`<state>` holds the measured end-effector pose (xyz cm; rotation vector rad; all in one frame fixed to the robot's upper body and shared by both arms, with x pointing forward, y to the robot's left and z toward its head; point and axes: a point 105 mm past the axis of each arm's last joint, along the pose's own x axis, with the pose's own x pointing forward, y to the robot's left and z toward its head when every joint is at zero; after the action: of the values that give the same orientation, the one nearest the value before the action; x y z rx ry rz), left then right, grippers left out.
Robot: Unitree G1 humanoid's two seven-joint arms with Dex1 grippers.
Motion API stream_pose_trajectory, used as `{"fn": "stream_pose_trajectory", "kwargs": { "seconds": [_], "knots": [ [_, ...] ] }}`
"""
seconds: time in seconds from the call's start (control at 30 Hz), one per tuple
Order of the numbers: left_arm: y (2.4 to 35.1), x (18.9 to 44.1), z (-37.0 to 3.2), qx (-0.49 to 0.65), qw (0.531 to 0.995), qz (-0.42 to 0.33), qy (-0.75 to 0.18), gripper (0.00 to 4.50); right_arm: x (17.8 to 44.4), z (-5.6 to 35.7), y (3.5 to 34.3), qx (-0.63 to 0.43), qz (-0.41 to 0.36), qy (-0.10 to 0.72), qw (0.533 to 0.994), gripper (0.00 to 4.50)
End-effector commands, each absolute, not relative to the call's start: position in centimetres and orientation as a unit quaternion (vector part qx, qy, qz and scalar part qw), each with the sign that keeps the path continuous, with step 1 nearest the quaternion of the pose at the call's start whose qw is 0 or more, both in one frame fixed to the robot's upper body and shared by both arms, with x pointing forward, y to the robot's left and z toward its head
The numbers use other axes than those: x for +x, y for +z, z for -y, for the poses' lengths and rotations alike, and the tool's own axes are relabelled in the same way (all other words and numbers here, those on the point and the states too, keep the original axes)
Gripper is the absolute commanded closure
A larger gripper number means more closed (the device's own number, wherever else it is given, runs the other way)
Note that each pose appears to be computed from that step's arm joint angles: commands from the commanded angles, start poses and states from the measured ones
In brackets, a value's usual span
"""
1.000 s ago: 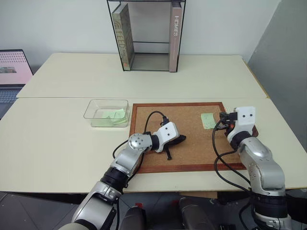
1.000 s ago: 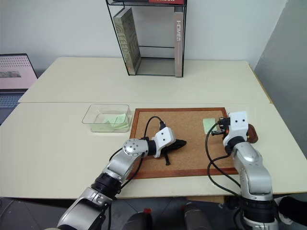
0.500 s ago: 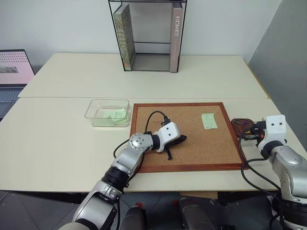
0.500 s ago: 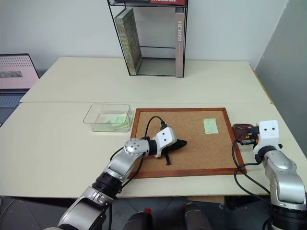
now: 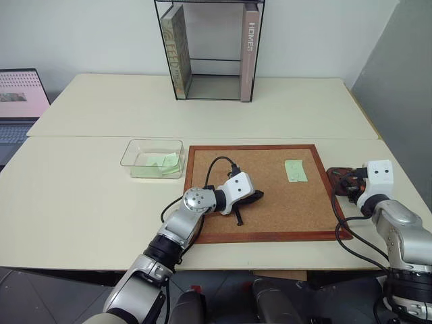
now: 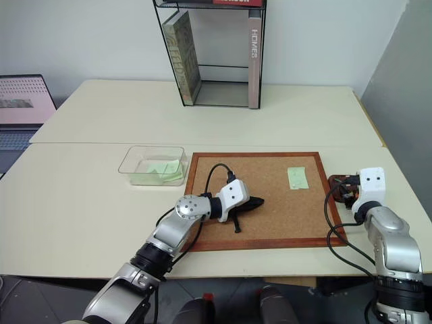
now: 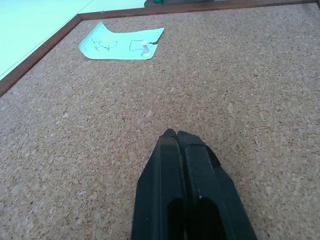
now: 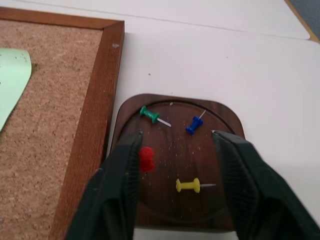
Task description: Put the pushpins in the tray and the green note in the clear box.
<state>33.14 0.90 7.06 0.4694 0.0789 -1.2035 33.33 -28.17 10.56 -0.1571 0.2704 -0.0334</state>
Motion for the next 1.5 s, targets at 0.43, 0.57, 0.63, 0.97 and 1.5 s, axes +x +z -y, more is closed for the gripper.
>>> {"fn": "stream_pose_trajectory", "kwargs": {
  "seconds": [0.43,0.57,0.63,0.97,1.5],
  "knots": [
    [3.8,32.4,-1.5,0.231,0.786,-0.094,-0.566,4.50,33.0,28.6,10.9,-0.068,-0.141,-0.018,0.988,1.49],
    [3.7,32.3,-1.4,0.232,0.785,-0.092,-0.567,4.50,32.9,29.1,10.4,-0.095,-0.152,-0.036,0.983,1.49],
    [3.7,32.3,-1.4,0.233,0.785,-0.092,-0.567,4.50,32.8,29.3,10.3,-0.103,-0.152,-0.043,0.982,1.49],
    [3.7,32.3,-1.4,0.236,0.783,-0.092,-0.568,4.50,33.1,29.2,11.5,-0.114,-0.116,-0.046,0.986,1.49],
    [3.7,32.4,-1.5,0.240,0.782,-0.091,-0.568,4.50,32.6,25.1,14.7,-0.035,-0.036,0.068,0.996,1.49]
  ]
}}
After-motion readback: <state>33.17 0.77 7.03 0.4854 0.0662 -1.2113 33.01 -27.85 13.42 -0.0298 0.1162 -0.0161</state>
